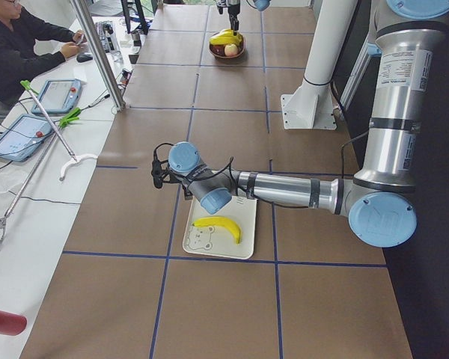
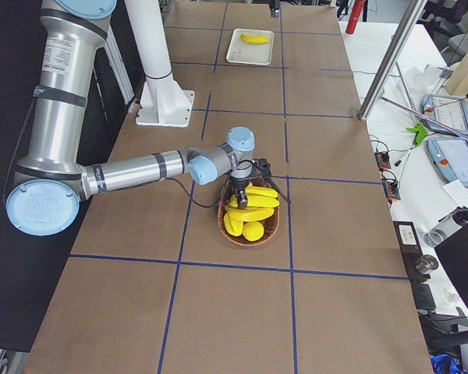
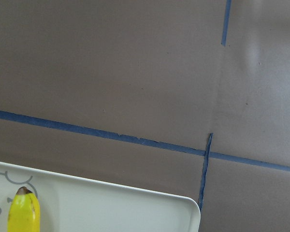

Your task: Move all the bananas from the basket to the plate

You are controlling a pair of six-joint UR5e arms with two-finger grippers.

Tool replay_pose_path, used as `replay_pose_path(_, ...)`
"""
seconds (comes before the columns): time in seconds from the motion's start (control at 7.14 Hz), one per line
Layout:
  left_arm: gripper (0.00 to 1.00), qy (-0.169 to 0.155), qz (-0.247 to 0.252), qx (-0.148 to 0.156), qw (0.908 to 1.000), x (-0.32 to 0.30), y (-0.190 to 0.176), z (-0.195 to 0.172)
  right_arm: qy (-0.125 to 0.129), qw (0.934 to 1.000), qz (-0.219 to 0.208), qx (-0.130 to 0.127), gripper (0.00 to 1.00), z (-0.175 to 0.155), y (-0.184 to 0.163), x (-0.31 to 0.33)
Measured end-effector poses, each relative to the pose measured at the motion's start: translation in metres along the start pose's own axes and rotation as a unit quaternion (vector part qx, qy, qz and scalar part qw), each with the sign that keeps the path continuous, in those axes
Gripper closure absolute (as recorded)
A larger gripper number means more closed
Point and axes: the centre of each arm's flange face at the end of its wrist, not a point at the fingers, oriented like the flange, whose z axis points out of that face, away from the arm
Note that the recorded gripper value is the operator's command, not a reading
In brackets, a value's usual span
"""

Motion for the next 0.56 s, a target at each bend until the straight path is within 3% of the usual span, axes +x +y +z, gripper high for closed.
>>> replay_pose_path(0.56, 0.0, -0.003, -0.001, -0.002, 1.0, -0.0028, 0.0007, 0.0043, 0.002, 1.0, 0.001, -0.003, 0.32, 0.0093, -0.0088, 0.0024)
